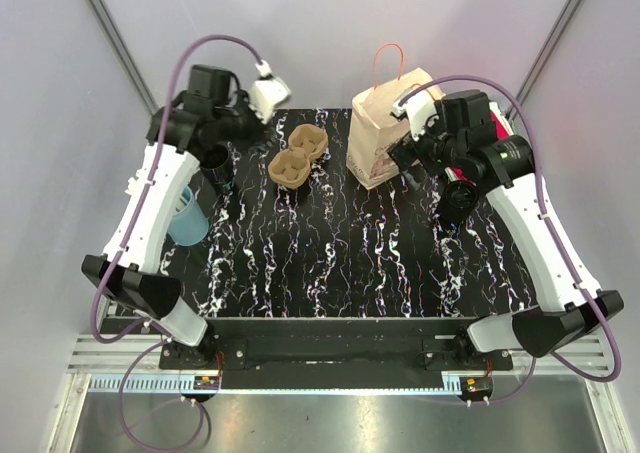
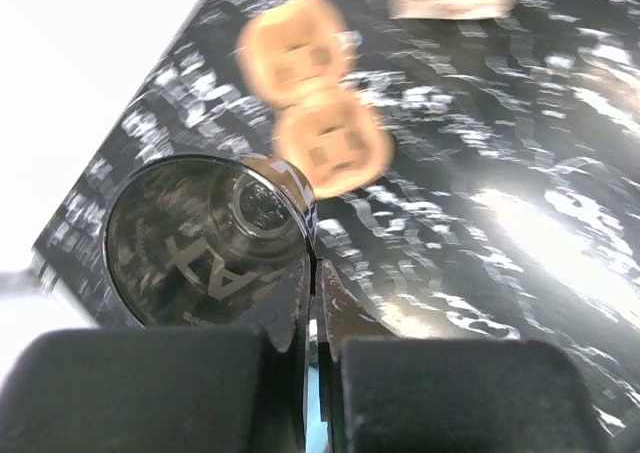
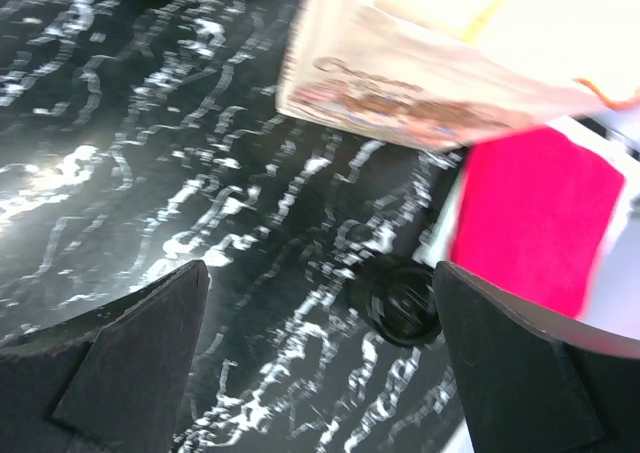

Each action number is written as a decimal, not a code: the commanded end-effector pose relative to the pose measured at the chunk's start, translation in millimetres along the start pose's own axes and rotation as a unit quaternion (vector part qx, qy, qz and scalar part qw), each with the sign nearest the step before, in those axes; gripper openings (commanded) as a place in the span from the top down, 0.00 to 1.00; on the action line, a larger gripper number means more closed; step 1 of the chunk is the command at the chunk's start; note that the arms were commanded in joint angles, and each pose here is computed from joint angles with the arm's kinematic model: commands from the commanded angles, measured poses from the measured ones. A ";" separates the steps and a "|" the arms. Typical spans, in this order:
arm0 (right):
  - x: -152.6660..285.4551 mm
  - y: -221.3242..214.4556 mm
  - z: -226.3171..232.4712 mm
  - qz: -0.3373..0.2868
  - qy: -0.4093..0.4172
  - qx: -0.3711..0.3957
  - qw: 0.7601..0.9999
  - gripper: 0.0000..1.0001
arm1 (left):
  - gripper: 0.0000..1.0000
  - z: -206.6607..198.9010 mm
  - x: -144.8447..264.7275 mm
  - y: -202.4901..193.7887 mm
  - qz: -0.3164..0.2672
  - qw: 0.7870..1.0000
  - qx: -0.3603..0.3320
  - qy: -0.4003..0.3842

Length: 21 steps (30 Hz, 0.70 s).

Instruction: Pack the takeout coffee

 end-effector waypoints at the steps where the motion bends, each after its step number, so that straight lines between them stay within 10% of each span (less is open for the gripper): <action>1: 42.5 13.2 -38.4 -0.031 -0.104 0.004 0.994 0.00 | 1.00 -46.5 -2.1 17.5 -0.011 0.998 -0.053 -0.037; 21: 82.7 -70.2 -91.8 0.024 -0.244 -0.068 0.967 0.00 | 1.00 -248.8 -111.1 3.4 0.038 0.961 -0.152 -0.228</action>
Point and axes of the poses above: each gripper's point midway between its finger pads, its own x axis back along the fingers, its own z axis along the line the jaws close on, y = z × x, the point moved 1 cm from there along x, back along the fingers, and after that the axes turned 7 degrees about -x, right-handed, at the moved point
